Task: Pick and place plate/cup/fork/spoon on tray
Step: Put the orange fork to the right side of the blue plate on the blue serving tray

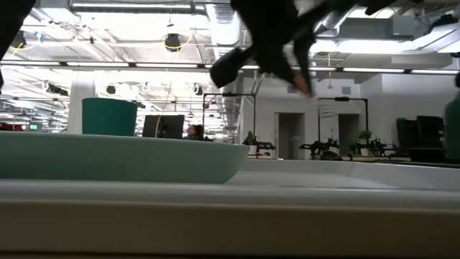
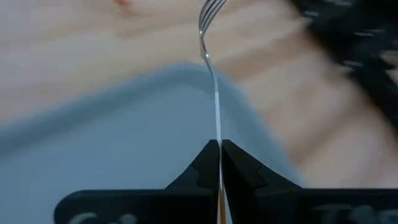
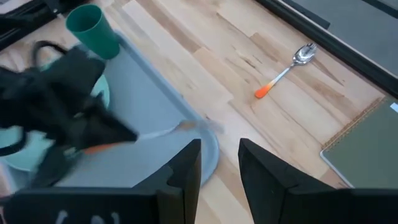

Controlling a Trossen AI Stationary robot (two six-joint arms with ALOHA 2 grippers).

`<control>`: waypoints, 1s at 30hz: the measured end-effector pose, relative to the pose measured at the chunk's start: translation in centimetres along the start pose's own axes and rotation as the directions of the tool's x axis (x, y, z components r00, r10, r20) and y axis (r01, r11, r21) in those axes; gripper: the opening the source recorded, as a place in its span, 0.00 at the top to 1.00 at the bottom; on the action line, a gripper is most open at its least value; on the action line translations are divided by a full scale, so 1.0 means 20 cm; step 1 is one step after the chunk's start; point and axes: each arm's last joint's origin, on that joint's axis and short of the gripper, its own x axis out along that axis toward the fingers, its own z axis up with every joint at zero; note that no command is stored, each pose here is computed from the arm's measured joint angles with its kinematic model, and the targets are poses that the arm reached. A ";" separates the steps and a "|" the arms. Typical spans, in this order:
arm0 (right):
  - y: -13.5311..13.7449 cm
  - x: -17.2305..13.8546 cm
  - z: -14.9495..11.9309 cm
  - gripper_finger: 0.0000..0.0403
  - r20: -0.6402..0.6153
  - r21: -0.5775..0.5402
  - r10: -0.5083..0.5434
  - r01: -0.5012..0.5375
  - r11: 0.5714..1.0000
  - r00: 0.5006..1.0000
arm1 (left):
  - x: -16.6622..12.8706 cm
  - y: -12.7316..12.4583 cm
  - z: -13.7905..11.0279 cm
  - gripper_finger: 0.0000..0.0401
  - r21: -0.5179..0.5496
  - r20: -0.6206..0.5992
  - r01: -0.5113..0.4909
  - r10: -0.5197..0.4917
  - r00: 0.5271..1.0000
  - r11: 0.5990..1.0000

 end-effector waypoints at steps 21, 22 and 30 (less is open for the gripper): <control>0.03 -0.03 -0.04 0.67 0.006 -0.013 0.038 -0.038 0.999 0.999 | -0.37 -0.09 -0.27 1.00 -0.486 0.065 0.126 -0.108 0.992 0.865; 0.03 -0.03 -0.04 0.67 0.006 -0.013 0.038 -0.038 0.999 0.999 | -0.37 -0.09 -0.27 1.00 -0.498 0.061 0.125 -0.109 0.992 0.858; 0.03 -0.03 -0.04 0.67 0.009 -0.018 0.036 -0.036 0.999 0.999 | -0.37 -0.09 -0.28 1.00 -0.473 0.013 0.118 -0.127 0.992 0.873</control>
